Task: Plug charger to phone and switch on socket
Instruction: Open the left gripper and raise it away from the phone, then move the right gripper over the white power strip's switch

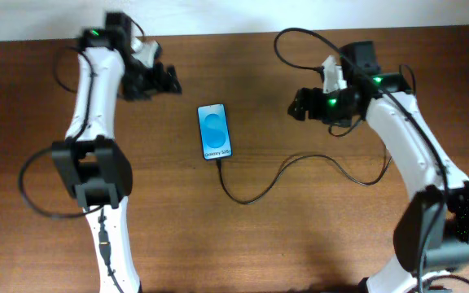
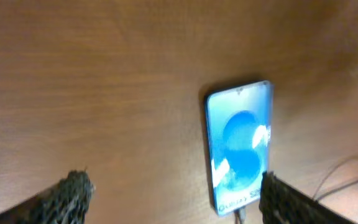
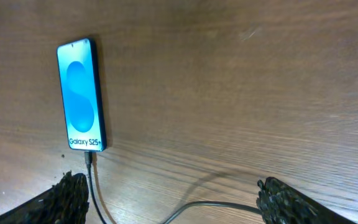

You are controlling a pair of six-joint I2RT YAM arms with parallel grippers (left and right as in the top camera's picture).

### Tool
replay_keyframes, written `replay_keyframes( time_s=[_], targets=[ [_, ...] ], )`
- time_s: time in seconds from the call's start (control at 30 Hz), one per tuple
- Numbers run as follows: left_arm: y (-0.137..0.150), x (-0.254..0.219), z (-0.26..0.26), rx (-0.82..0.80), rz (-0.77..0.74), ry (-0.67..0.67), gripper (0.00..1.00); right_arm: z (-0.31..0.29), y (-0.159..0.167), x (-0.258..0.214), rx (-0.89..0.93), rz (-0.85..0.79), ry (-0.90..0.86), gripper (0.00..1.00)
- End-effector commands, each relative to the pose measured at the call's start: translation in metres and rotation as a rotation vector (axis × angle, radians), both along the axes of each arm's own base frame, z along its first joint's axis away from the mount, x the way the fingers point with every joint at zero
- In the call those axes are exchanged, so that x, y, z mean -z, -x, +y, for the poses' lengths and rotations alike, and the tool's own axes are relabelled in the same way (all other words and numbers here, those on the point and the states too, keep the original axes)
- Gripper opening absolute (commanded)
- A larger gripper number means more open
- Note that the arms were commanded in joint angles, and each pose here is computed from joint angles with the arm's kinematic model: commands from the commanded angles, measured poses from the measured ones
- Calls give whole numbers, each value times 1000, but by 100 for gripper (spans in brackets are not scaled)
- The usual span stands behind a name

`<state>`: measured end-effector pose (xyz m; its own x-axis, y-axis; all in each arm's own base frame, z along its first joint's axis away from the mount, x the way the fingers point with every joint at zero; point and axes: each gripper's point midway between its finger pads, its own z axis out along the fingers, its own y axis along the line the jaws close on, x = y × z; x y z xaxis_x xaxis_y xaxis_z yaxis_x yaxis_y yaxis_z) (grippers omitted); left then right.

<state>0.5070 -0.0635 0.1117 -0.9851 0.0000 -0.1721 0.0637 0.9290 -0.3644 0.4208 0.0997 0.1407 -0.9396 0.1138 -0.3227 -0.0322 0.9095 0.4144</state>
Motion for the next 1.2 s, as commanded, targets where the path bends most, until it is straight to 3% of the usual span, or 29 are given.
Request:
replay_keyframes(
  time_s=[0.0, 0.13, 0.4, 0.57, 0.73, 1.17],
  targets=[
    [-11, -95, 26, -3, -220, -31, 92, -32, -1, -64, 60, -174, 34, 89],
    [7, -176, 54, -59, -401, -52, 100, -129, 16, -133, 305, -345, 84, 90],
    [7, -185, 66, -84, -433, -82, 100, -280, 49, -157, 659, -441, 102, 96],
    [7, -185, 66, -84, -433, -82, 100, -321, 21, -121, 696, -429, 109, 100],
    [7, -185, 66, -84, -433, -82, 99, -344, -7, -52, 707, -336, 94, 100],
    [7, -185, 66, -84, -433, -82, 100, -346, -21, 56, 786, -77, 285, 100]
  ],
)
